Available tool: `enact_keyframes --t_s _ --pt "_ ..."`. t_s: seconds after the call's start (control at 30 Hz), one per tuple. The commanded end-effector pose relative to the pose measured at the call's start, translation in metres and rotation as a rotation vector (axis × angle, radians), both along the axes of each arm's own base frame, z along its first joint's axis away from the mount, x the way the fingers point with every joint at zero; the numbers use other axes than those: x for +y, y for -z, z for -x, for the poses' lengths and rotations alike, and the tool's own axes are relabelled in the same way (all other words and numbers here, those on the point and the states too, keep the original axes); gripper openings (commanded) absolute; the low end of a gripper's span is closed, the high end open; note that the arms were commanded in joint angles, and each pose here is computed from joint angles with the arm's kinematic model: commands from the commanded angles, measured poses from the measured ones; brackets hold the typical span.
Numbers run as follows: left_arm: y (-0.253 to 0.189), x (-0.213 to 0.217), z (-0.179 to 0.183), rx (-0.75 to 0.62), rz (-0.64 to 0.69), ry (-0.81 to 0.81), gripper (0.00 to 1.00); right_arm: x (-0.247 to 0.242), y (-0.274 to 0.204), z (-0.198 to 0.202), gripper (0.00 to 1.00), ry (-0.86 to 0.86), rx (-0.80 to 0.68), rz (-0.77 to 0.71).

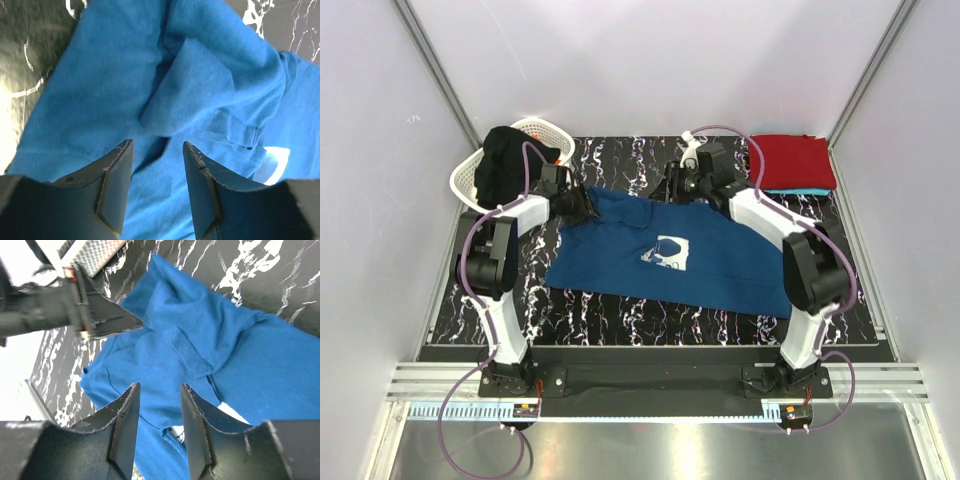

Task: Fold and stack the t-shirts
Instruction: Fold the tshirt

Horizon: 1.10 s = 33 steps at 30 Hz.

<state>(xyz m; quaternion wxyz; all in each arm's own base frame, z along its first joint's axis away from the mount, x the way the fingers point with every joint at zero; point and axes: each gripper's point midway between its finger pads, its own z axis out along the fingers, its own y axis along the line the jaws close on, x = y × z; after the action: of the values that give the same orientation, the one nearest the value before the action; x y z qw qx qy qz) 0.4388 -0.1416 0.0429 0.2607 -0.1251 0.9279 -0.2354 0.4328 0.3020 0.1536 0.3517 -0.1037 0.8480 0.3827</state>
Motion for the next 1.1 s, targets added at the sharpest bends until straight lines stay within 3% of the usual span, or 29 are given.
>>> enact_keyframes --t_s 0.0,0.33,0.5,0.67,0.87,1.07 --pt "-0.012 -0.001 -0.028 -0.094 -0.024 0.021 0.48 -0.02 -0.032 0.004 0.45 0.083 -0.059 0.003" --pt "-0.001 -0.009 -0.031 -0.085 0.004 0.05 0.39 -0.064 -0.047 0.009 0.46 0.253 -0.071 0.059" --pt "-0.011 -0.012 -0.031 -0.101 0.02 0.06 0.17 -0.116 -0.035 0.004 0.46 0.47 0.022 0.129" --pt "-0.028 -0.016 -0.034 -0.111 0.045 0.065 0.01 -0.153 -0.029 0.004 0.46 0.564 0.062 0.139" --pt "-0.043 -0.019 -0.033 -0.102 0.063 0.063 0.0 -0.186 -0.014 0.01 0.46 0.664 0.112 0.189" --pt "-0.07 -0.022 -0.024 -0.107 0.102 0.061 0.0 -0.26 0.012 0.008 0.5 0.983 0.301 0.263"
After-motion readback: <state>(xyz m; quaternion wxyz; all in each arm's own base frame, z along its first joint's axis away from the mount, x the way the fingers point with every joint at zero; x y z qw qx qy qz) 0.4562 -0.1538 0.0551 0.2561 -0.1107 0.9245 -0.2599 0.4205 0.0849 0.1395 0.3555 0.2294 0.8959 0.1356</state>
